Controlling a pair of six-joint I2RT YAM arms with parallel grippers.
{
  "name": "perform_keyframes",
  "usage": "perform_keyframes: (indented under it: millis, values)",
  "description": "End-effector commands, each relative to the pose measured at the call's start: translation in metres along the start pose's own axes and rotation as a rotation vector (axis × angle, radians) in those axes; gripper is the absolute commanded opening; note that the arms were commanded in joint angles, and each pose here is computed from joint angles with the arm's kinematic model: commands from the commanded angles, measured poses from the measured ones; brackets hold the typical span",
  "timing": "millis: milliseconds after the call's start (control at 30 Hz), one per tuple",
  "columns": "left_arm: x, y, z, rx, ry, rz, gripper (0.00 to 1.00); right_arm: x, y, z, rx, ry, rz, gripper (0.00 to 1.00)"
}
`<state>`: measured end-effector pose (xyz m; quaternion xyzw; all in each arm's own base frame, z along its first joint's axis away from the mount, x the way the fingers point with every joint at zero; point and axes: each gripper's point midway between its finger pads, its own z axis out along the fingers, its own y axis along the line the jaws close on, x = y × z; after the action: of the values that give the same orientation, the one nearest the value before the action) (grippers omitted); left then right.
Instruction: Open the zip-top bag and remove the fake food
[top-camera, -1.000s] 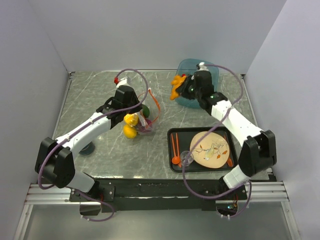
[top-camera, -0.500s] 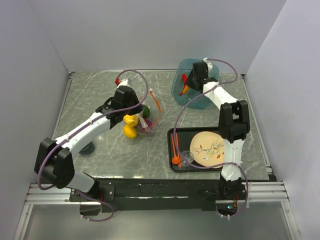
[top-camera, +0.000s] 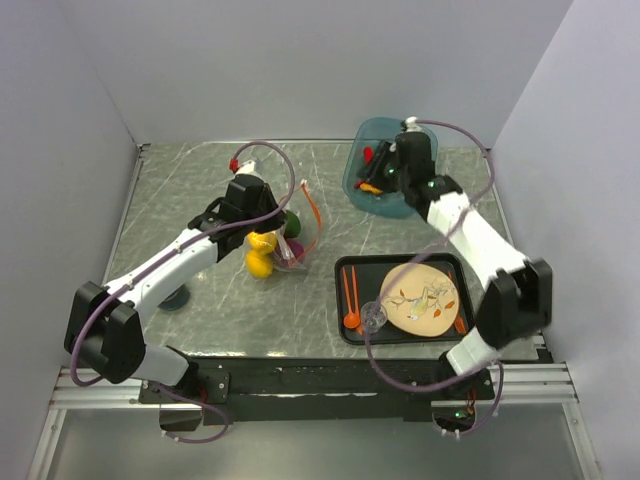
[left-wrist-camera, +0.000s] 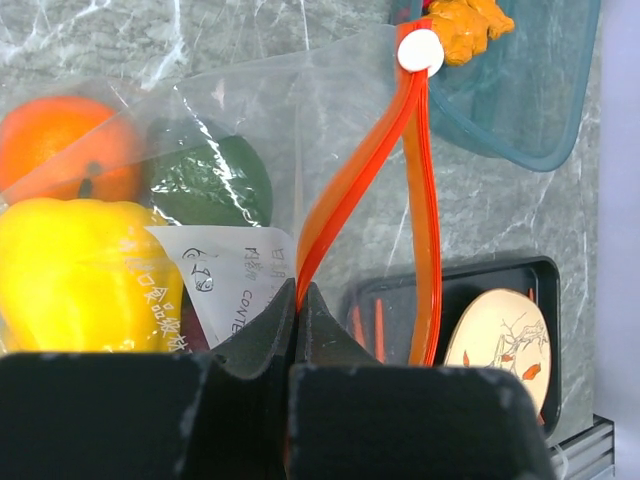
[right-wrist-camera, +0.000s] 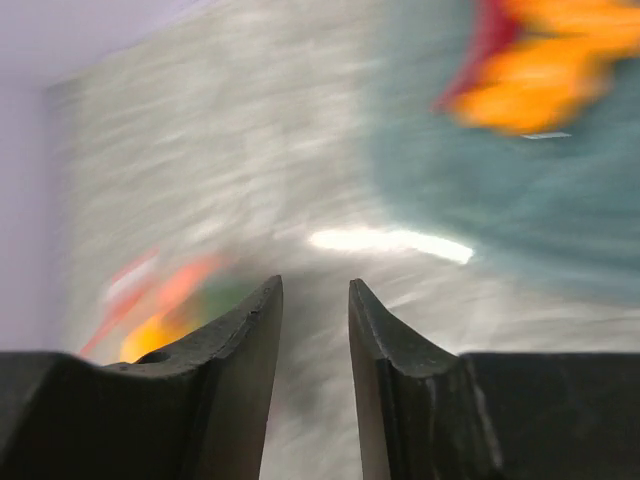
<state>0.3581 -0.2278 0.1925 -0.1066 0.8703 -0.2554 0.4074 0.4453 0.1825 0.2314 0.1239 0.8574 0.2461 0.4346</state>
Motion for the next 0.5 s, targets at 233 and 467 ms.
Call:
perform_keyframes:
  millis: [233, 467]
  values:
    - [-0.006, -0.024, -0.015, 0.082, -0.058, -0.042, 0.01, 0.138, 0.124, -0.008, -0.331, 0.246, -0.05, 0.32]
    - [-0.001, -0.026, -0.018, 0.088, -0.072, -0.055, 0.01, 0.181, 0.112, 0.02, -0.288, 0.345, -0.078, 0.32]
